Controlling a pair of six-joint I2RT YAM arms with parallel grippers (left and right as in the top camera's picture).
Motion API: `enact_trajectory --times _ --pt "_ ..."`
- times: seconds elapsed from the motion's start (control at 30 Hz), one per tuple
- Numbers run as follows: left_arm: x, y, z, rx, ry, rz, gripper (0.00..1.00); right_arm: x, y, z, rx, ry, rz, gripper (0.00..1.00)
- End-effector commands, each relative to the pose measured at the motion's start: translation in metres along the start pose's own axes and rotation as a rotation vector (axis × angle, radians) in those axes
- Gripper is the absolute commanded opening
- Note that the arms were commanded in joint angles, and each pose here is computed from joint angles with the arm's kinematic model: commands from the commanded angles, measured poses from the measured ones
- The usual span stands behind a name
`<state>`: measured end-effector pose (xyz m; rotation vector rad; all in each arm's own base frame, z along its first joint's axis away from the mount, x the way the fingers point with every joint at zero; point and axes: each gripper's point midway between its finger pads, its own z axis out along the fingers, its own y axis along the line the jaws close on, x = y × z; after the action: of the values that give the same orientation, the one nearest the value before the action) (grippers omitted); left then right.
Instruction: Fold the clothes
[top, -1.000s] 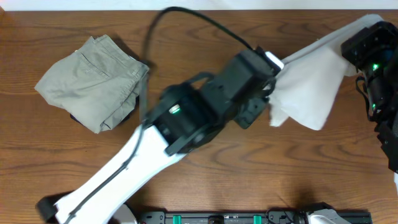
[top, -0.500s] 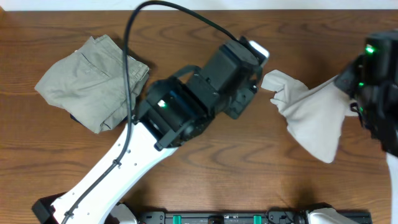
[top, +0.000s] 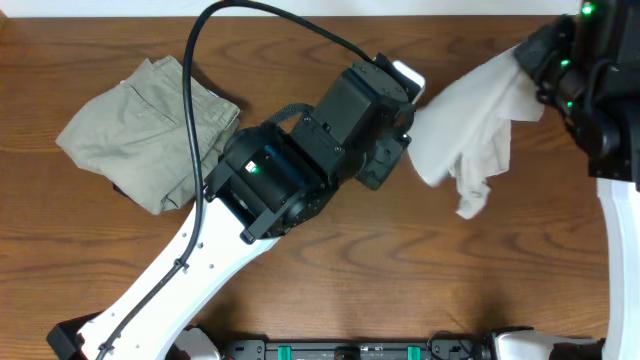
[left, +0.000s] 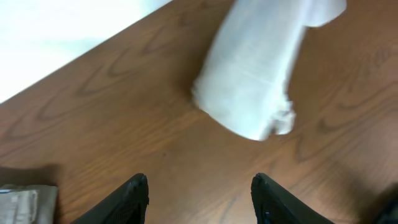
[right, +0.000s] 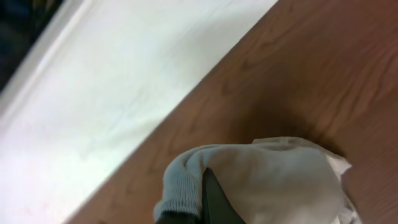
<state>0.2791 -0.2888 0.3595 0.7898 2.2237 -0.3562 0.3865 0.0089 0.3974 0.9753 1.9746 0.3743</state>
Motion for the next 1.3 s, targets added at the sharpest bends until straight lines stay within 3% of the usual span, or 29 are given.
enact_trajectory --times 0.0,0.4,0.77,1.1,1.27 --pt "-0.001 -0.016 0.001 0.09 0.004 -0.016 0.56 -0.005 0.017 -0.01 -0.095 0.019 0.098 0.01" --pt "0.021 -0.048 0.096 0.191 0.153 0.027 0.56 0.013 0.071 -0.029 -0.358 0.142 0.066 0.01" --pt "0.004 -0.071 0.133 0.219 0.082 0.009 0.57 0.01 0.093 -0.05 -0.467 0.125 0.054 0.01" --pt "0.016 -0.056 0.172 0.053 0.11 -0.007 0.58 0.021 0.111 -0.062 -0.53 0.139 0.032 0.01" --pt "0.016 -0.038 0.177 -0.054 0.101 0.0 0.43 0.021 0.111 -0.066 -0.54 0.143 0.03 0.01"
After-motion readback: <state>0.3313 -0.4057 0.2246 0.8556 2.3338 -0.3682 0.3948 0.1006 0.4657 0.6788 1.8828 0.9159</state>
